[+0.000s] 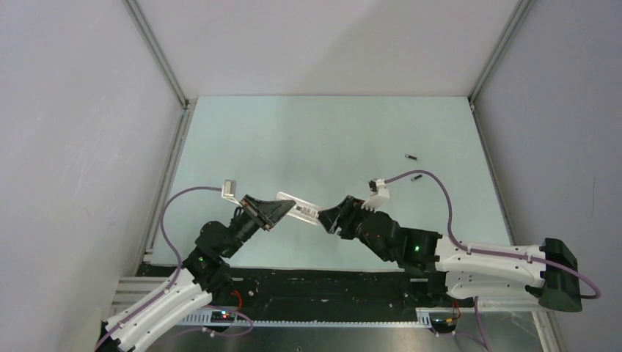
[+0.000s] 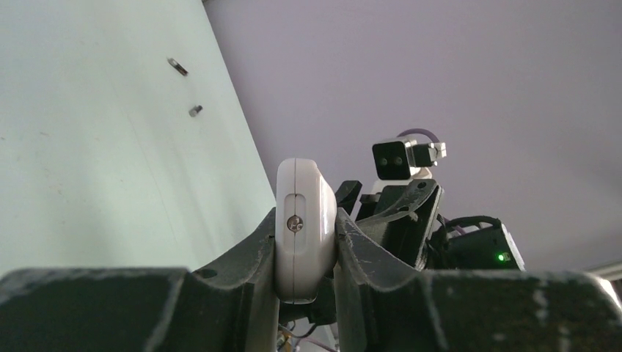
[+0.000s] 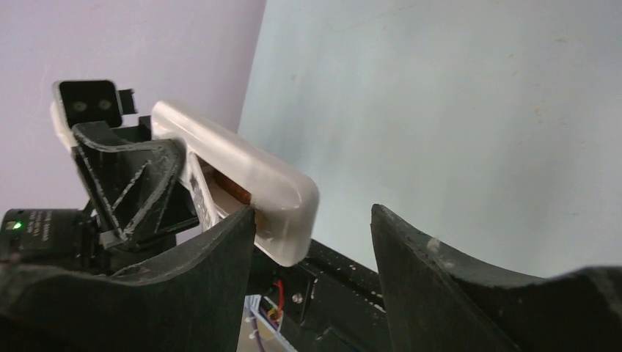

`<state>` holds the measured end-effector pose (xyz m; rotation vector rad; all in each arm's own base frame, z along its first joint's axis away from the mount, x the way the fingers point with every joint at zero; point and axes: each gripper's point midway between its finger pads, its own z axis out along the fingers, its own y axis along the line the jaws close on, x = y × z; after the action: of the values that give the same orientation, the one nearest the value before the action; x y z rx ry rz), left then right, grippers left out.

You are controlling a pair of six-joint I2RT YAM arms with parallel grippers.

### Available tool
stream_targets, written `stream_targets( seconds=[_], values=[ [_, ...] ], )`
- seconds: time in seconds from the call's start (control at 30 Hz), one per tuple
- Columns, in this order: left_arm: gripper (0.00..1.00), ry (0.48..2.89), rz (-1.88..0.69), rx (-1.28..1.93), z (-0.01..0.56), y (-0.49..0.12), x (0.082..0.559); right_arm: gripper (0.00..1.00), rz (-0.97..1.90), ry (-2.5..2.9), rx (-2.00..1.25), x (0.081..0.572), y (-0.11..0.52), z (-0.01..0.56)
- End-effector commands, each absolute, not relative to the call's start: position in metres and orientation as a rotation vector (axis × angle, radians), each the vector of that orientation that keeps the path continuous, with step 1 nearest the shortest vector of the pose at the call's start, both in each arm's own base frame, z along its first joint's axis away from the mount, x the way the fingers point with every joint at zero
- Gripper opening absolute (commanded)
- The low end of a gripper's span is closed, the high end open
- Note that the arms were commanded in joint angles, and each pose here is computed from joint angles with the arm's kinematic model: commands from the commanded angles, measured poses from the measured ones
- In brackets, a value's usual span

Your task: Load the batteries into the remote control

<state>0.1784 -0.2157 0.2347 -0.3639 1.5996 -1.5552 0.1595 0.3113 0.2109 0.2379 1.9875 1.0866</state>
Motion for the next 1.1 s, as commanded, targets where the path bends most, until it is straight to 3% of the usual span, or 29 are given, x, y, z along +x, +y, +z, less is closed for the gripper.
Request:
stream_targets(
  seconds=[0.0, 0.4, 0.8, 1.07],
  values=[
    [0.0, 1.512, -1.672, -0.31, 0.268, -0.221, 0.166, 0.64, 1.174, 1.935, 0.227, 0.154, 0.319, 0.227],
    [0.0, 1.527, -1.657, -0.334, 0.261, -0.22, 0.169, 0.65, 1.155, 1.934, 0.244, 0.155, 0.314, 0.226],
    [0.0, 1.592, -1.594, -0.376, 0.24, -0.219, 0.177, 0.66, 0.977, 1.917, 0.306, 0.162, 0.252, 0.227],
    [0.0, 1.59, -1.548, -0.394, 0.242, -0.211, 0.178, 0.64, 0.894, 2.063, 0.142, 0.141, 0.249, 0.189]
  ],
)
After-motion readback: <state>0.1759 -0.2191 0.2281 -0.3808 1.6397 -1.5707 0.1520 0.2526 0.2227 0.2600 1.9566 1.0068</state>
